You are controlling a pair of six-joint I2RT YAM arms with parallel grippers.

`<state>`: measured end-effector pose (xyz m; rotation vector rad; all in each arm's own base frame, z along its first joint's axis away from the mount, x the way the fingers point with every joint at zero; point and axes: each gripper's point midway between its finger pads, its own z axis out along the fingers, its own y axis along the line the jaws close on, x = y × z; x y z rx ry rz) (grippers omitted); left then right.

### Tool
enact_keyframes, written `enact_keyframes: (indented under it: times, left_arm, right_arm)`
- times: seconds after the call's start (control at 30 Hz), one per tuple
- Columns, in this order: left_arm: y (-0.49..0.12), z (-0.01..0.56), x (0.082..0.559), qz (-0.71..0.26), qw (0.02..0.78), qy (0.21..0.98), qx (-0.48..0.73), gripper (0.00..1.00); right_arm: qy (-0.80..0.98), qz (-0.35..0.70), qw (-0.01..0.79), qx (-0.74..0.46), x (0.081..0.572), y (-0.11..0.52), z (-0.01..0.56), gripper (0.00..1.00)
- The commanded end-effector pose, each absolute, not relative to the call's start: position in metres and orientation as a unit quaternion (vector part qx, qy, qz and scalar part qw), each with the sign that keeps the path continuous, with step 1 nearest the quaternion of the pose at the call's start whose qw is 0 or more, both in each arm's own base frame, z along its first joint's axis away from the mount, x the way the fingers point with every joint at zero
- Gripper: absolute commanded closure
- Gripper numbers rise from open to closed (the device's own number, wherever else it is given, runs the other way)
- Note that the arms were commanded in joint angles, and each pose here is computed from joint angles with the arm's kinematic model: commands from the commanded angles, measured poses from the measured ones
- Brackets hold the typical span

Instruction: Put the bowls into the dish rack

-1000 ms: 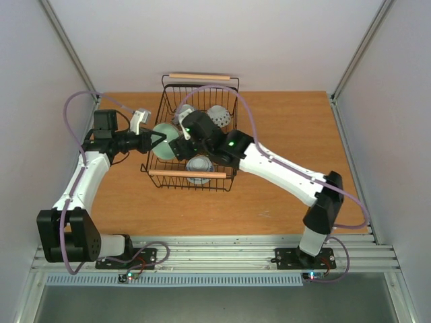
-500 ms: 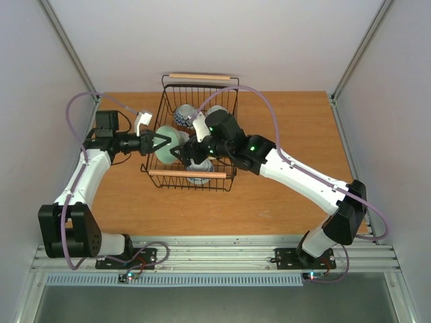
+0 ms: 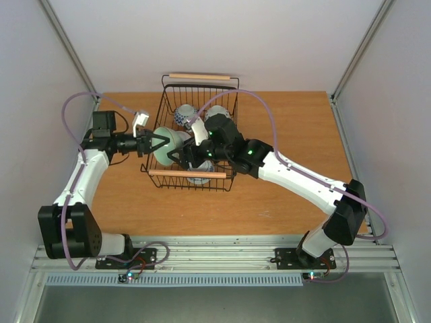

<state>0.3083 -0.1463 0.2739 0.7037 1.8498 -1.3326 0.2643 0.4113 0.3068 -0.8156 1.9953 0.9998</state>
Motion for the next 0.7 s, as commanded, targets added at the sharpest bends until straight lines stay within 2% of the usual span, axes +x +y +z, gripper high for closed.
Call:
enact_keyframes:
  times: [0.0,0.07,0.17,0.23,0.33,0.47,0.5,0.67]
  left_arm:
    - [-0.153,0.315,0.28,-0.564,0.385,0.655,0.323,1.0]
    - [-0.153,0.317,0.279,-0.565,0.386,0.652,0.325,1.0]
    - [-0.154,0.319,0.276,-0.569,0.386,0.648,0.329,1.0]
    - [-0.154,0.32,0.274,-0.573,0.385,0.644,0.33,0.99]
    - [-0.154,0.322,0.27,-0.578,0.383,0.639,0.333,0.99]
    - [-0.155,0.324,0.265,-0.583,0.382,0.634,0.335,1.0]
    - [-0.155,0.325,0.264,-0.582,0.383,0.633,0.338,0.99]
    - [-0.154,0.325,0.263,-0.581,0.383,0.632,0.339,1.0]
  right_arm:
    - [0.768,0.404,0.378,-0.322,0.26,0.409,0.311,0.3]
    - [0.762,0.414,0.371,-0.331,0.256,0.412,0.311,0.39]
    - [0.75,0.433,0.363,-0.345,0.248,0.416,0.313,0.45]
    - [0.744,0.442,0.361,-0.348,0.245,0.417,0.316,0.54]
    - [0.742,0.445,0.36,-0.349,0.244,0.418,0.315,0.7]
    - [0.745,0.442,0.359,-0.347,0.246,0.418,0.312,0.95]
    - [0.746,0.442,0.357,-0.348,0.246,0.419,0.311,0.98]
    - [0.742,0.445,0.366,-0.343,0.247,0.418,0.314,0.99]
